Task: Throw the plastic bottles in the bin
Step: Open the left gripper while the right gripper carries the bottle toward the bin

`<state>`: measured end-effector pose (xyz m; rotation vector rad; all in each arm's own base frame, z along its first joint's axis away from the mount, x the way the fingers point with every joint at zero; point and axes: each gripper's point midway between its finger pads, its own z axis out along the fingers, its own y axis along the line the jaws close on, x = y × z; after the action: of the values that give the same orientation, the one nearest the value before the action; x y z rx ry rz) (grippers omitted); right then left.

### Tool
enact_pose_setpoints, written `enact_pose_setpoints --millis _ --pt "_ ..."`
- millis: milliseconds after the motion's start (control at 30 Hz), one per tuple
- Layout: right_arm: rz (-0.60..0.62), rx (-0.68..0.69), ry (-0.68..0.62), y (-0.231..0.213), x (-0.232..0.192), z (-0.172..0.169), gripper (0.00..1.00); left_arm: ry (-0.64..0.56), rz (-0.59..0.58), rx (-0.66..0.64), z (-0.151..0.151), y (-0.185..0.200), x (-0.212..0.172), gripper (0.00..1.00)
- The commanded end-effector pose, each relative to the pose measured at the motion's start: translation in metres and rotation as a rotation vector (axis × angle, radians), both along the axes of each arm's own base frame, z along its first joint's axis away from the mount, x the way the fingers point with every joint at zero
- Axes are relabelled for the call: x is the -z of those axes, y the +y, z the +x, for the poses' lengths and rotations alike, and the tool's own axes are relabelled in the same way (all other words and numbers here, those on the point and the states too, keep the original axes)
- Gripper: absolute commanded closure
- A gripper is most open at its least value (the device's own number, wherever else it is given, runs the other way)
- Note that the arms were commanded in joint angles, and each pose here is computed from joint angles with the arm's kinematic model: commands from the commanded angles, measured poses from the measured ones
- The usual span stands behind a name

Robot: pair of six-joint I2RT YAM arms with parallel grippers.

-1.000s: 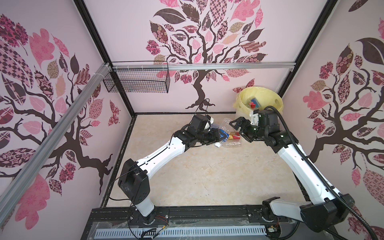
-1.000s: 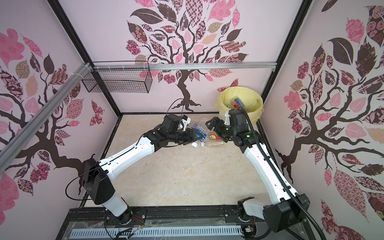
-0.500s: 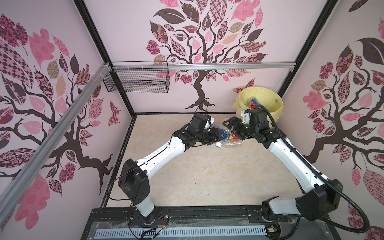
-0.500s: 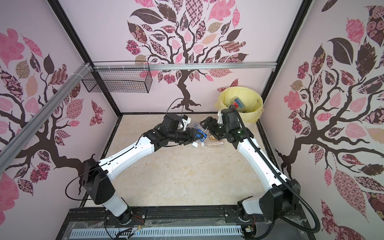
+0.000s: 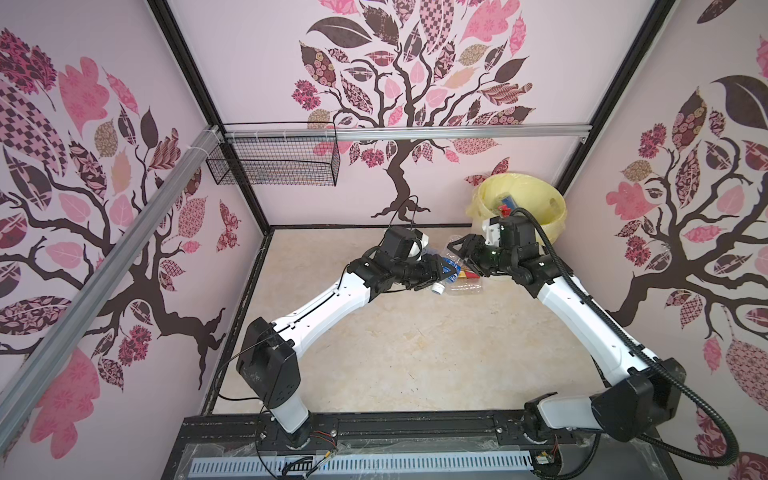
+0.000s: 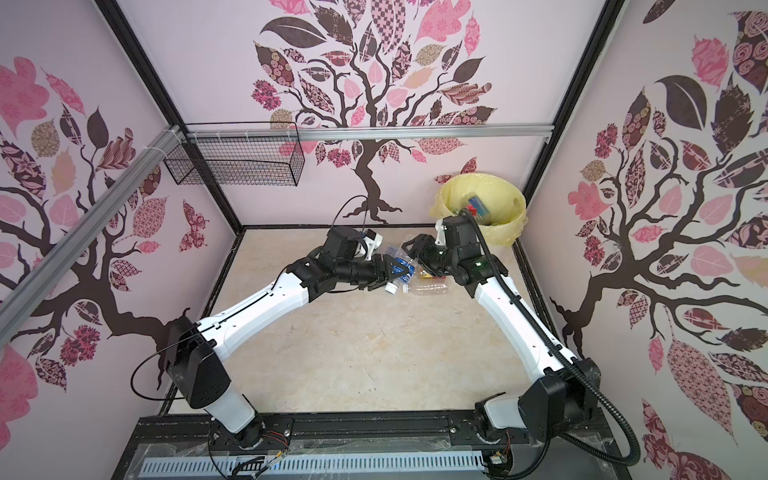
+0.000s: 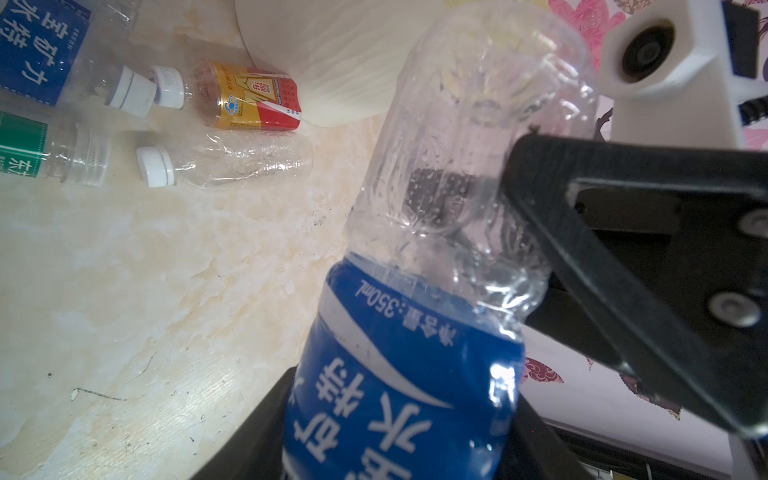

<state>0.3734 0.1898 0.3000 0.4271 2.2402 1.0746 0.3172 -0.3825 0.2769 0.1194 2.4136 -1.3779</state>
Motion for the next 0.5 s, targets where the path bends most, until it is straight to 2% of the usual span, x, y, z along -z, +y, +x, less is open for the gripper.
enact_pose_setpoints --millis 0,233,467 --pt "0.003 0.0 -0.02 0.004 -0.009 0.007 0.47 -0.087 -0.055 0.016 -0.004 -0.001 -0.039 0.34" --pt "-0.028 0.008 -0.042 0.0 -0.012 0.009 0.48 -0.096 -0.021 0.01 -0.008 0.008 -0.036 0.25" --pt "-0.114 0.024 -0.104 -0.008 -0.036 0.019 0.49 -0.141 0.013 0.003 -0.013 0.019 -0.049 0.13"
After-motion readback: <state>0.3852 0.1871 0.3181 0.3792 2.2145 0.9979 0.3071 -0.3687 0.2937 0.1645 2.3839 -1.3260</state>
